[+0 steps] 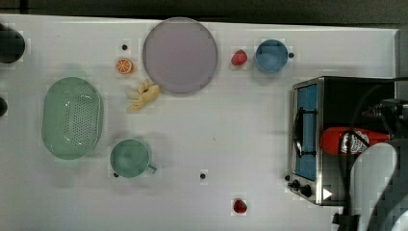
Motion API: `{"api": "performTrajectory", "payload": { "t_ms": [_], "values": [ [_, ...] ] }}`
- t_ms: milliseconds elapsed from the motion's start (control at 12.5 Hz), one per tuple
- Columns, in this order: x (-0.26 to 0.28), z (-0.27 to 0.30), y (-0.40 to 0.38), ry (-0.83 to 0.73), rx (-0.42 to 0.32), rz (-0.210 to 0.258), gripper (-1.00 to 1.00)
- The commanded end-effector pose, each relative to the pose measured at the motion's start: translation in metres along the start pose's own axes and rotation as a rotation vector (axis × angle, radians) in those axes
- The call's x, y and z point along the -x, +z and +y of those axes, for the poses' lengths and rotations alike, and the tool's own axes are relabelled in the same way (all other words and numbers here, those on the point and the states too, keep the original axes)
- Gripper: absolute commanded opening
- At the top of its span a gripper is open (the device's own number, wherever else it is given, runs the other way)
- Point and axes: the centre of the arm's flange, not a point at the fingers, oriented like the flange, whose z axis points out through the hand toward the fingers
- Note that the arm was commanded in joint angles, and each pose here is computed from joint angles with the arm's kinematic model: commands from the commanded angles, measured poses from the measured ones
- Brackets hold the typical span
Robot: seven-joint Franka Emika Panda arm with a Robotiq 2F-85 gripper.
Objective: Pick Ketchup from oven and place it on table.
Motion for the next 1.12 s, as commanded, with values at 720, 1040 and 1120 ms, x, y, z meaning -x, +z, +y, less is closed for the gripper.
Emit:
{"api": "performTrajectory", "payload": {
  "t_ms": [720, 1040, 1120],
  "values": [
    [-0.051, 0.009, 0.149, 0.214, 0.092, -0.044, 1.00],
    [-0.049, 0.014, 0.166, 0.229, 0.113, -0.066, 0.49],
    [-0.049, 0.012, 0.163, 0.226, 0.107, -0.065, 0.26]
  ]
}}
